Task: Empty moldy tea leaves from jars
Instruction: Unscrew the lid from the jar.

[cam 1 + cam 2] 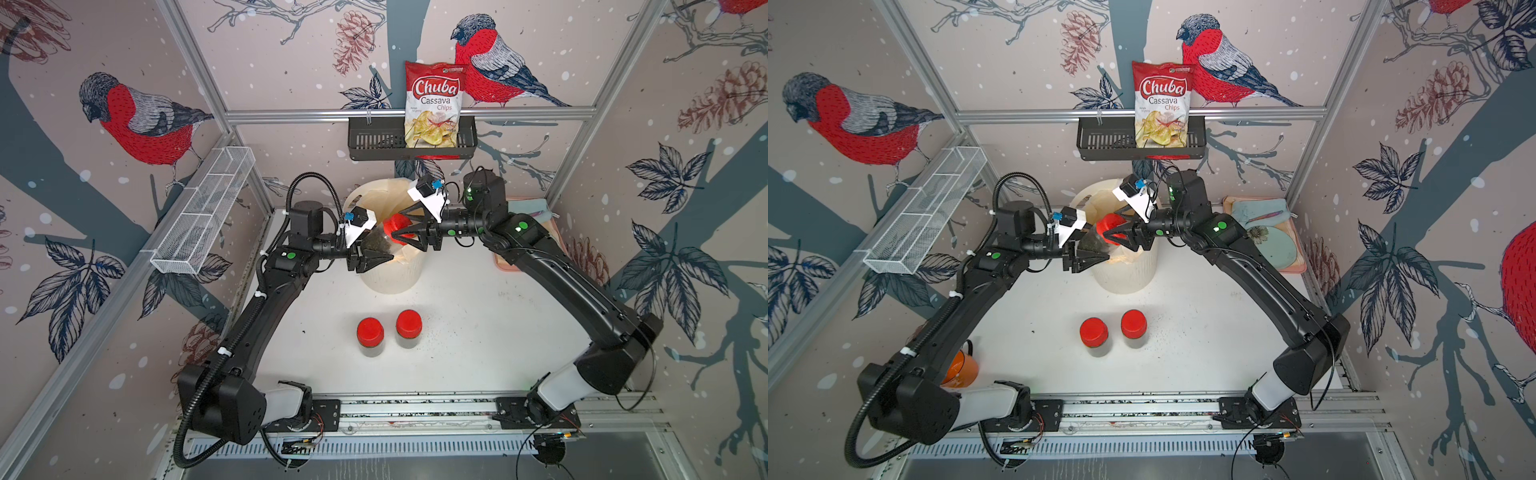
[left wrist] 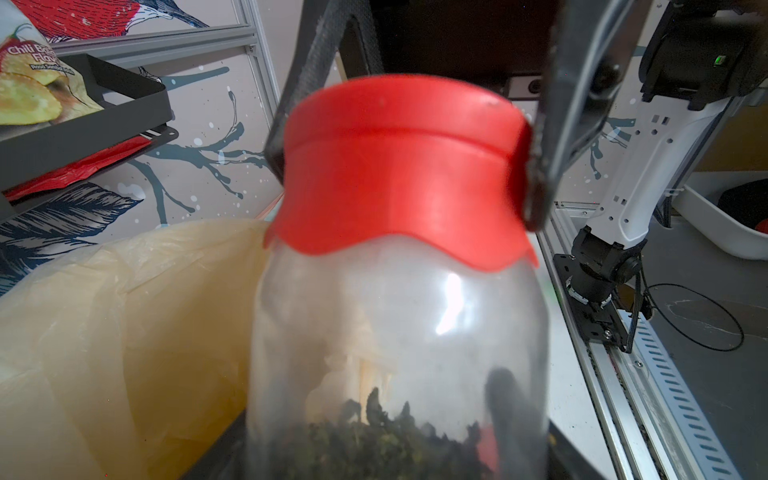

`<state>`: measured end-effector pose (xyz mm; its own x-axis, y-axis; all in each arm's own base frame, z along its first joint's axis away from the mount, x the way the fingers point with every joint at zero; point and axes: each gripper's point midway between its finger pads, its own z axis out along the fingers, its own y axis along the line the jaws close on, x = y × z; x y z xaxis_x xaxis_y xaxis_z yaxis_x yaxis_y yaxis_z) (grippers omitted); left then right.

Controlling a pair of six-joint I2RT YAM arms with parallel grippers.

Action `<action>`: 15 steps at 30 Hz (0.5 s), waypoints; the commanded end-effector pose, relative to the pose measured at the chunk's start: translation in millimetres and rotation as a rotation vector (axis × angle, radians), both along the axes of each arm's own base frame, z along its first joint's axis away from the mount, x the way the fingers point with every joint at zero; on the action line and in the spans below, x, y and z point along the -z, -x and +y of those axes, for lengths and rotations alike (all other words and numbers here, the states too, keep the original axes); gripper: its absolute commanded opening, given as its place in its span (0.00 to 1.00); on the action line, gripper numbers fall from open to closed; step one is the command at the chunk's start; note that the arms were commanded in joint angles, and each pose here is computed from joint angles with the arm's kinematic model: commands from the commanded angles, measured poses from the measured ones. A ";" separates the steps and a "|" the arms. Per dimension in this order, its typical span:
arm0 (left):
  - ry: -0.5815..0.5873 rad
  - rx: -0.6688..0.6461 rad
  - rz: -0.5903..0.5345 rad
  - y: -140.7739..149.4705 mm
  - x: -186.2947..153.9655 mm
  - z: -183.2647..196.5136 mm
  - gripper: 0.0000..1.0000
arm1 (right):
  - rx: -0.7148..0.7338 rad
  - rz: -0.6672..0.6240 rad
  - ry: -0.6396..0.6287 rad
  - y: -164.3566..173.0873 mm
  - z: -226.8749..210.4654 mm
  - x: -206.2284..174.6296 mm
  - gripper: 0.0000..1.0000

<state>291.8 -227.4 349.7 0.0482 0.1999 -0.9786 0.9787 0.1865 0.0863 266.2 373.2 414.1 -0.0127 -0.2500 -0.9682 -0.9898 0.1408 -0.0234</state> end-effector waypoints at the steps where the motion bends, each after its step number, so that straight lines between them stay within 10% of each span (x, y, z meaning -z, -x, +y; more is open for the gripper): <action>1: 0.025 0.034 0.003 7.1 -6.8 -1.4 0.28 | -0.063 -0.153 0.015 5.1 -1.2 -1.6 0.41; 15: 0.024 0.050 0.000 11.3 -6.8 -1.4 0.28 | -0.166 -0.278 0.072 9.3 6.1 9.0 0.60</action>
